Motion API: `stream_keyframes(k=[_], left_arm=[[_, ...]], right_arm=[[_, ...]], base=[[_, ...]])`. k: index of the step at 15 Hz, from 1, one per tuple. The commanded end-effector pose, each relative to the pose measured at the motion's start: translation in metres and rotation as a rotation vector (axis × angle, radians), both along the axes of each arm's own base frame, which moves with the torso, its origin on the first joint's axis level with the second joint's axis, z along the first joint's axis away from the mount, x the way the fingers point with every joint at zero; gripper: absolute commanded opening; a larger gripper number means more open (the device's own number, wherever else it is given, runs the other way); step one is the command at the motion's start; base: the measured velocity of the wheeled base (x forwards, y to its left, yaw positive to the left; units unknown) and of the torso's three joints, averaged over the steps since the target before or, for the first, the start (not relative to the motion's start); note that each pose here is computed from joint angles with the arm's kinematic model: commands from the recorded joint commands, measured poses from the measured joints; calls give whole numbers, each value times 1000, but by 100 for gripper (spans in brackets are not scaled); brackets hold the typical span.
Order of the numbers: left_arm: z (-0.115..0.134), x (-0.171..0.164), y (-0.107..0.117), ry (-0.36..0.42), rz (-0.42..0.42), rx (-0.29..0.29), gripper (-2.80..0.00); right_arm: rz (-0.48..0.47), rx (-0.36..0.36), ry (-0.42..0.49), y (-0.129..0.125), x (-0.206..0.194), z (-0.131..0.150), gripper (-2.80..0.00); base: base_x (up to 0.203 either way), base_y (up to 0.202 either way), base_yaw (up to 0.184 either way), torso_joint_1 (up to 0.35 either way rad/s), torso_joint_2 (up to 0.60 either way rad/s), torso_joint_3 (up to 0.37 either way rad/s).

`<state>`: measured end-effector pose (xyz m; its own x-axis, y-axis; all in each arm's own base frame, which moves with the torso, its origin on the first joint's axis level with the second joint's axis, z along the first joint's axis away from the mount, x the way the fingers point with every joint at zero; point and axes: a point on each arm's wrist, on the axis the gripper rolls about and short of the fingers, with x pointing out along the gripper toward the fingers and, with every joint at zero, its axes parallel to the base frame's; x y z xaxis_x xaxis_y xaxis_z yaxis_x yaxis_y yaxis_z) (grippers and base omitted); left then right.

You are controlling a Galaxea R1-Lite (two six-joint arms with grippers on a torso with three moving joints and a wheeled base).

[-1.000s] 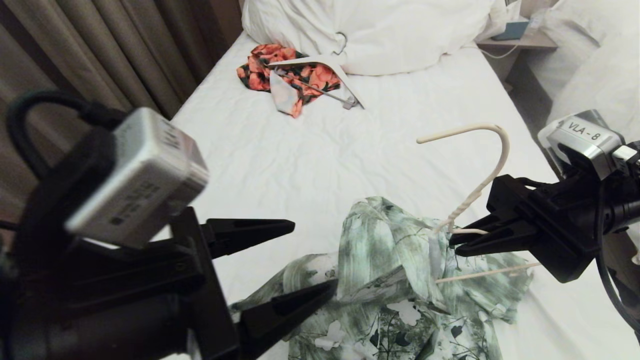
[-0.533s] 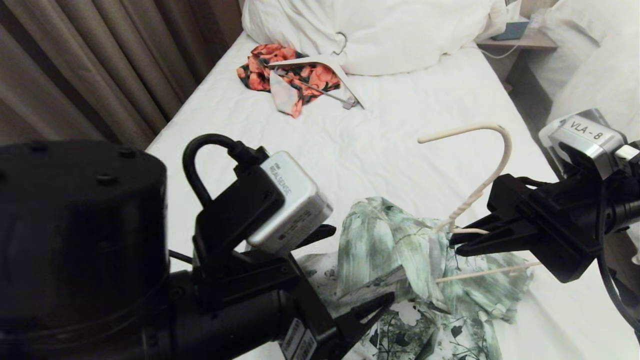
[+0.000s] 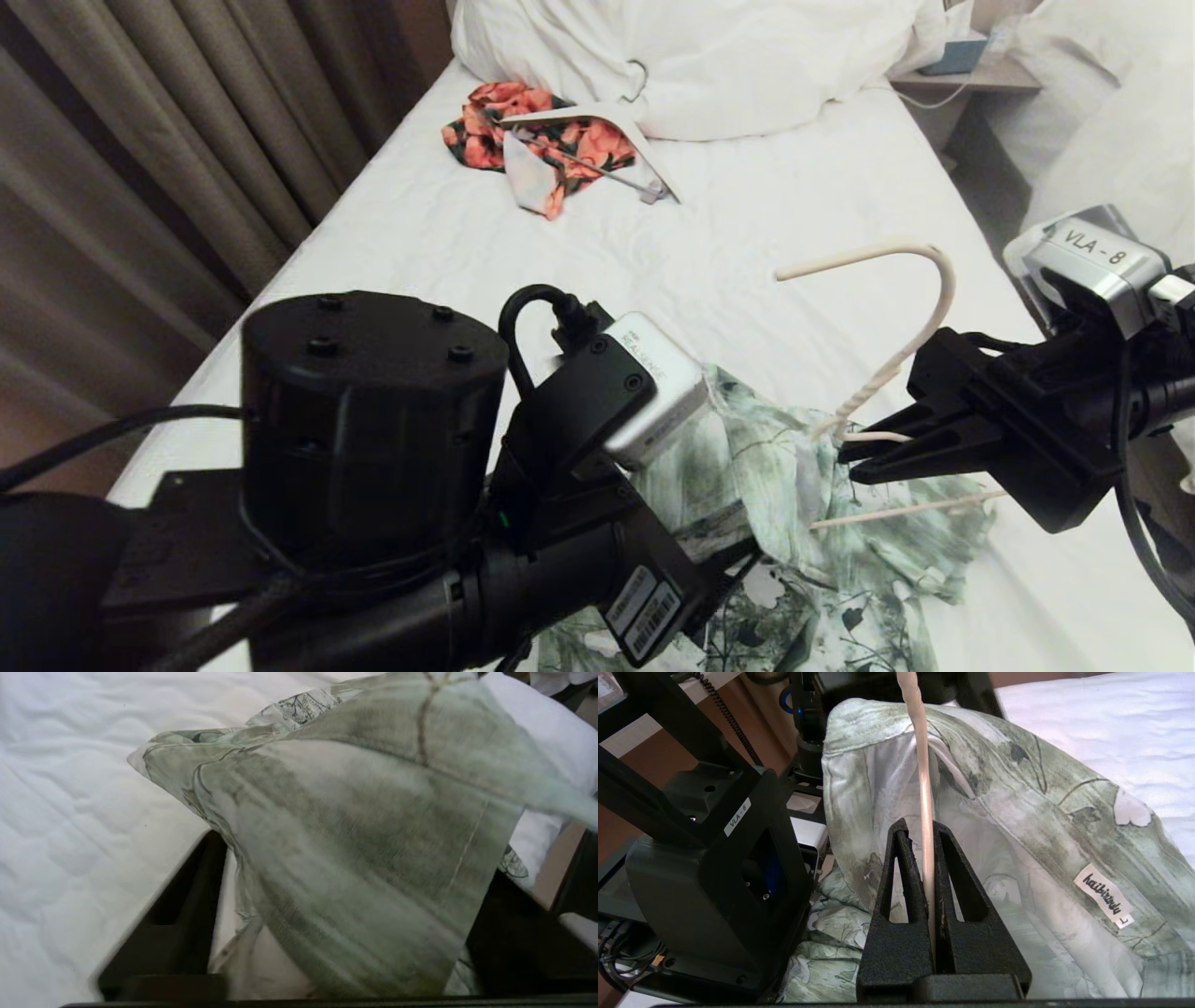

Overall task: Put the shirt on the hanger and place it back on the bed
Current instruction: Hook the other side of the shirt onto the hanger

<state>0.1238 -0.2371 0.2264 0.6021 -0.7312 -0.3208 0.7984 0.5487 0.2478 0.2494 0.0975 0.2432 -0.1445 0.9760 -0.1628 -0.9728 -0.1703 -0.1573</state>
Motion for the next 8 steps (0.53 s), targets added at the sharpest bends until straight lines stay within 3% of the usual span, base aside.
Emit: stream_keyframes(k=[1,8], left_arm=[[-4,3,-5,5,2,15,-280],[-4,3,-6,3,5,14,-280]], right_arm=[[7,7,-4,0,-1,1,-280],[13,11,-19,1,-4,5,-280]], base=[[0,0,0,0,0,0],[0,0,0,0,0,0]])
